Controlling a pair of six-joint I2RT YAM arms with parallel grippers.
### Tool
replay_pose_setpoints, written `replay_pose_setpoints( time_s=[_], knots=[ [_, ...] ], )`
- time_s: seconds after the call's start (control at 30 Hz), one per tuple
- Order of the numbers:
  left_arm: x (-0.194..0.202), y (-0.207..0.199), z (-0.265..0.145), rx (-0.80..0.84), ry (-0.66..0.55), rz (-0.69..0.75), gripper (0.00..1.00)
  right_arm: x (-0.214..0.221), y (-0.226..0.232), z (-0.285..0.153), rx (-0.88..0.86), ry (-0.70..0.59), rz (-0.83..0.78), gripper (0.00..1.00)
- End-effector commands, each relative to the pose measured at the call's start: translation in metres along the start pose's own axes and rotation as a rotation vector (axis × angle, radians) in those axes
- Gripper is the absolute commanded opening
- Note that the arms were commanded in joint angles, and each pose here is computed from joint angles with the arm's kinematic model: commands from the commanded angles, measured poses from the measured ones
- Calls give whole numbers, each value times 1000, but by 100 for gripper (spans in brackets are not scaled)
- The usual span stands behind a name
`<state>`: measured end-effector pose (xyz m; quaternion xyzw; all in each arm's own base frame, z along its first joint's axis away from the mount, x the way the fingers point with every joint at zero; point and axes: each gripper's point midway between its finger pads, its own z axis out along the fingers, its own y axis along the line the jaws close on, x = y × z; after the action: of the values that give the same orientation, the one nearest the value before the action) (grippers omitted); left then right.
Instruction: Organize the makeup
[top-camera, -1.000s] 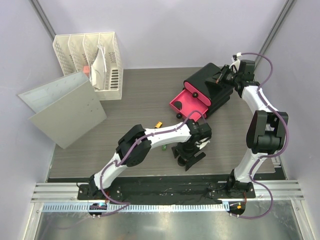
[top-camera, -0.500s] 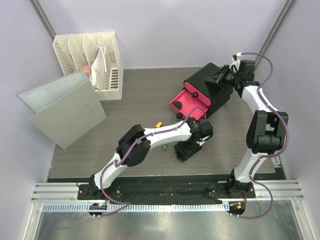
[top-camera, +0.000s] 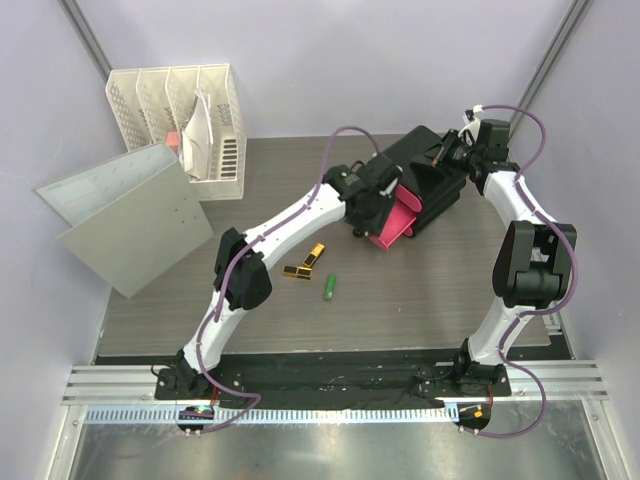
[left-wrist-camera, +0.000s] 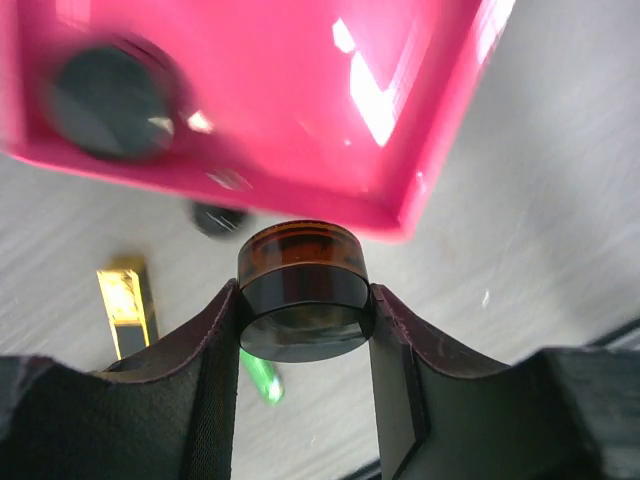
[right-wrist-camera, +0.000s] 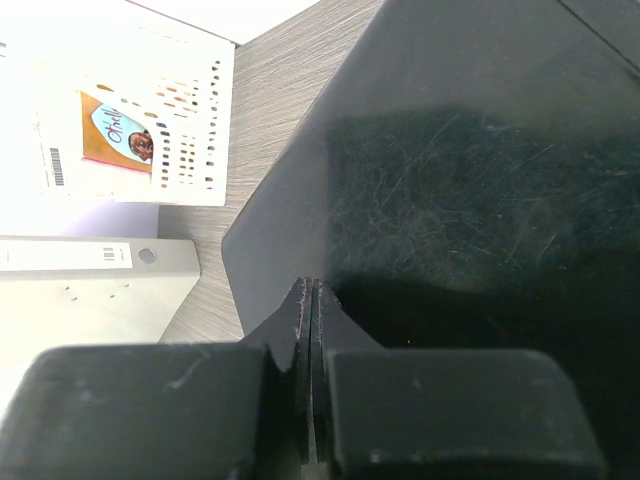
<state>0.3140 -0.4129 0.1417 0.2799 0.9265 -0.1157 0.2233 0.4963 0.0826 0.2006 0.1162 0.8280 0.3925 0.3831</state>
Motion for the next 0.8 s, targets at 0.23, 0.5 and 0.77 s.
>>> replay_pose_setpoints(
  time_s=[0.23, 0.5, 0.77],
  knots=[
    [-86, 3, -12, 170, -237, -251, 0, 81, -81, 4, 273, 225, 154, 1],
    [-88, 0, 11, 177, -227, -275, 0, 85, -84, 5, 277, 234, 160, 1],
    [-77, 1, 33, 167, -179, -289, 31, 84, -85, 7, 277, 235, 162, 1]
  ],
)
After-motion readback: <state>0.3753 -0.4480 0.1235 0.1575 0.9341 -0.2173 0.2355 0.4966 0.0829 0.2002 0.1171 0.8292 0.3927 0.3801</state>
